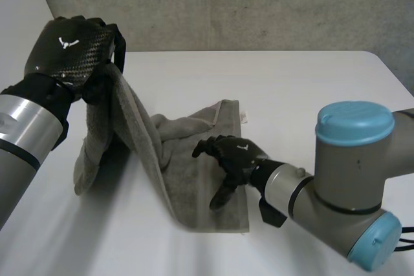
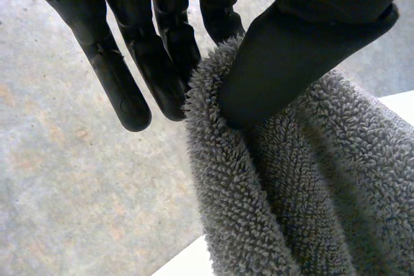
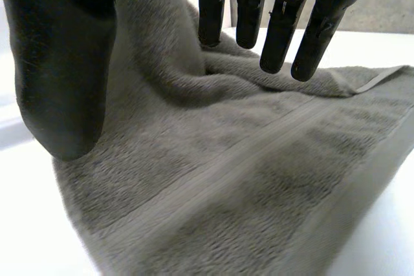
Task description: Fold the towel.
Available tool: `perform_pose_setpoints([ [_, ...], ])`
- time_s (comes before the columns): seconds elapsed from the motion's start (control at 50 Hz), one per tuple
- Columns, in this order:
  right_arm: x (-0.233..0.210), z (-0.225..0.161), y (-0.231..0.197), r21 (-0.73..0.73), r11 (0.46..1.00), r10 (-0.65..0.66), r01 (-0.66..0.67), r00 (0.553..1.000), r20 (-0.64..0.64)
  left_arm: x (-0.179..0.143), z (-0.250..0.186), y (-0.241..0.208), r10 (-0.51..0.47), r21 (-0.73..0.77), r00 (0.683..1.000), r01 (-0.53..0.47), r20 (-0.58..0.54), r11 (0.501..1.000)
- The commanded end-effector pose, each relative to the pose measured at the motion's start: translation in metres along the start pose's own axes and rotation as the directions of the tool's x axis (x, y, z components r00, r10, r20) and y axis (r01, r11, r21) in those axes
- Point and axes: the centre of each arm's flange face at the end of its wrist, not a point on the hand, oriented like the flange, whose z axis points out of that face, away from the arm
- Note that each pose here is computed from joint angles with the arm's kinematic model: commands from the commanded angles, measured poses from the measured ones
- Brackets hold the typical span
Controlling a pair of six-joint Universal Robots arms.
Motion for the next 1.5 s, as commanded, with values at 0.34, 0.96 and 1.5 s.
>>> perform_pose_setpoints([
  [0.34, -0.053, 0.007, 0.001, 0.073, 0.953, 0.294, -0.294, 0.956, 0.01, -0.001, -0.002, -0.022, -0.013, 0.056, 0.997, 0.009, 0.074, 0.998],
  [0.96, 0.033, 0.009, -0.054, 0.352, 0.929, 0.203, -0.111, 0.95, -0.237, -0.005, -0.004, -0.022, -0.011, 0.057, 0.994, 0.005, 0.106, 0.998],
  [1.5, 0.064, -0.032, -0.074, -0.28, 0.656, -0.752, 0.701, 0.64, -0.159, 0.021, 0.018, 0.118, -0.012, -0.373, 1.0, 0.015, 0.011, 0.928],
])
